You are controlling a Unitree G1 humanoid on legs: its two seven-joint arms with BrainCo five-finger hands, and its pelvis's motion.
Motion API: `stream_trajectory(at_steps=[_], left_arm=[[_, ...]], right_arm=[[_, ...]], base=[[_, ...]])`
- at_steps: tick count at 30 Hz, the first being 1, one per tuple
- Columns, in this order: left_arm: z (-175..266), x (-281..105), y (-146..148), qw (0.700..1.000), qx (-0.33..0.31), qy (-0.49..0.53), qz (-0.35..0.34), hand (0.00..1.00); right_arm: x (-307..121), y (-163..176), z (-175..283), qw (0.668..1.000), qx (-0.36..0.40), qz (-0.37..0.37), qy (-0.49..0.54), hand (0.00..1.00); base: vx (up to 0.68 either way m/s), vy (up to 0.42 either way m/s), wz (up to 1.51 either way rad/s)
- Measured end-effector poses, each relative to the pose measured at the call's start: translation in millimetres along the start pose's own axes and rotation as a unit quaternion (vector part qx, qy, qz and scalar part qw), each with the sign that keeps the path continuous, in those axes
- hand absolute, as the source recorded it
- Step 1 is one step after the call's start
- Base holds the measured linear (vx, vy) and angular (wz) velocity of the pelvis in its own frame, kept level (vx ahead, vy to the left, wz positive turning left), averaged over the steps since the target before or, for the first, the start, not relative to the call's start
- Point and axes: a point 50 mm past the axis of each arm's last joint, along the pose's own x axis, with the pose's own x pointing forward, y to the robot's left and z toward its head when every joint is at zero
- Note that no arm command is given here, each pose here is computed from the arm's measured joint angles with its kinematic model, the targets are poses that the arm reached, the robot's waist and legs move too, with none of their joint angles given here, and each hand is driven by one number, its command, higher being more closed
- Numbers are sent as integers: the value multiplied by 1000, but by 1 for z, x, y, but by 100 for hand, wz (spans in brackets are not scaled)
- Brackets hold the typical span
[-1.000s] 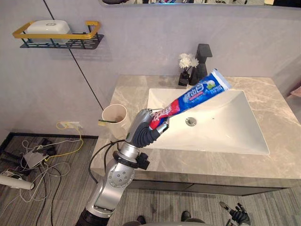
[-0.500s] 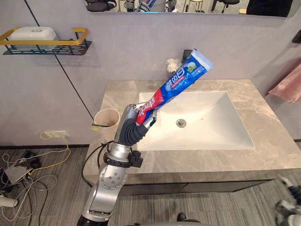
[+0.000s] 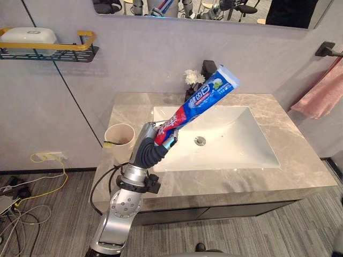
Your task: Organize washtable
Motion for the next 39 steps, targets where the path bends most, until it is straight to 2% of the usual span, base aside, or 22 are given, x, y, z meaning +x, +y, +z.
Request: stream_trajectory(at_steps=[2,5,9,13,20,30,39], left_arm=[[1,0,-2,1000,-8,-2,-4,100],[3,2,-5,1000,-16,-8,-9,100],[9,6,-12,999,-28,-25,-21,100],[14,11,-13,998,-30,-44,-19,100],[14,12,-10,998,-39,-43,5,100],[12,12,-7,999,-34,-39,16,100],[12,12,-6,998,-34,-38,24,100]], right_arm=[[8,25,-2,997,67,44,-8,0],[10,52,-4,989,118,93,-6,0],[6,96,-8,960,233,152,10,0],[0,125,-8,932,305,192,31,0],[-12,155,-8,898,377,220,62,0],[-28,183,-4,857,422,282,90,0],[-37,200,-6,821,486,276,118,0]], base=[[13,-19,41],[-7,2,27],[-38,-1,22],[-53,-5,19],[-67,-9,7],[8,-4,1],[5,0,0]])
